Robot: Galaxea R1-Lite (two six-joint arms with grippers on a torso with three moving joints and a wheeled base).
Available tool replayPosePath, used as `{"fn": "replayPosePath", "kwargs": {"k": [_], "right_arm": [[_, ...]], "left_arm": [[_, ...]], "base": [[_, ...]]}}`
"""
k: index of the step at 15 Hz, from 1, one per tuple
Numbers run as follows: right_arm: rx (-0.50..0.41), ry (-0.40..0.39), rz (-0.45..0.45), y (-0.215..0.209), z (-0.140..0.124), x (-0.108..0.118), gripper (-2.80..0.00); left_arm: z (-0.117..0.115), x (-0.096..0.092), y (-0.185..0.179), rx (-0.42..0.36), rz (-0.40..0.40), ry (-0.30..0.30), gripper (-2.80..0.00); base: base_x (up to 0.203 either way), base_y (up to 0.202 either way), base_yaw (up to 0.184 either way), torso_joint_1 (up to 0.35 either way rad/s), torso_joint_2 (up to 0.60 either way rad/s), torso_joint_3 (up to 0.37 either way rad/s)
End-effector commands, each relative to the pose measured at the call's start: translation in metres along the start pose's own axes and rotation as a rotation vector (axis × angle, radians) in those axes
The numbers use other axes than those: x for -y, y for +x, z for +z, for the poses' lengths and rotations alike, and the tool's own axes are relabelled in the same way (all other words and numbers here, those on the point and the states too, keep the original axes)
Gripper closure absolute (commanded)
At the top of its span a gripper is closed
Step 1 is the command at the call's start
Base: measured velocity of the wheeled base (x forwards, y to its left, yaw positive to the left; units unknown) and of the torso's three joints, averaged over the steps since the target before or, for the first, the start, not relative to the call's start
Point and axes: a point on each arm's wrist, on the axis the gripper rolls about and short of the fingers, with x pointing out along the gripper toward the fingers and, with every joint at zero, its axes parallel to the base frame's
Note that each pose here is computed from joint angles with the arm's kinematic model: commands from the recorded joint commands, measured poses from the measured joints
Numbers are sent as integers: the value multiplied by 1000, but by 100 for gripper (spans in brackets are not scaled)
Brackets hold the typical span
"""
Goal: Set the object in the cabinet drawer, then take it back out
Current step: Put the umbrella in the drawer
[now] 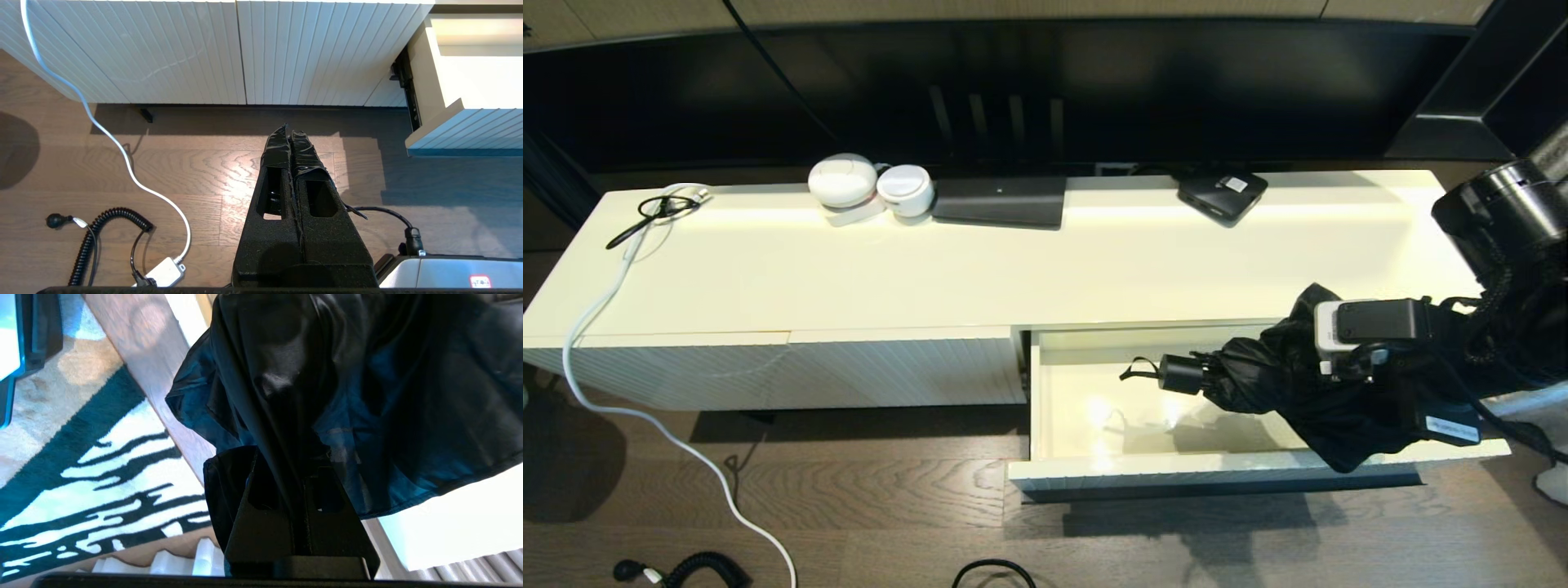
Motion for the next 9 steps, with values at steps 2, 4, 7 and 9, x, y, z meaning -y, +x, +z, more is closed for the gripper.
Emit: {"fn": "replayPosePath", "kwargs": {"k": [2, 4, 7, 9], "right_arm": [[-25, -11, 65, 37, 3, 1, 0], [-22, -16, 68, 51, 6, 4, 0], [-29, -58, 68, 80, 6, 13, 0], [-30, -81, 55, 89, 4, 20, 0]], "left_arm": [[0, 0, 0, -1, 1, -1, 0], [0, 0, 0, -1, 1, -1, 0], [0, 0, 0, -1, 1, -1, 0], [0, 0, 0, -1, 1, 1, 0]], "base": [[0, 0, 0, 0, 0, 0], [0, 0, 0, 0, 0, 0], [0, 0, 0, 0, 0, 0], [0, 0, 0, 0, 0, 0]]}}
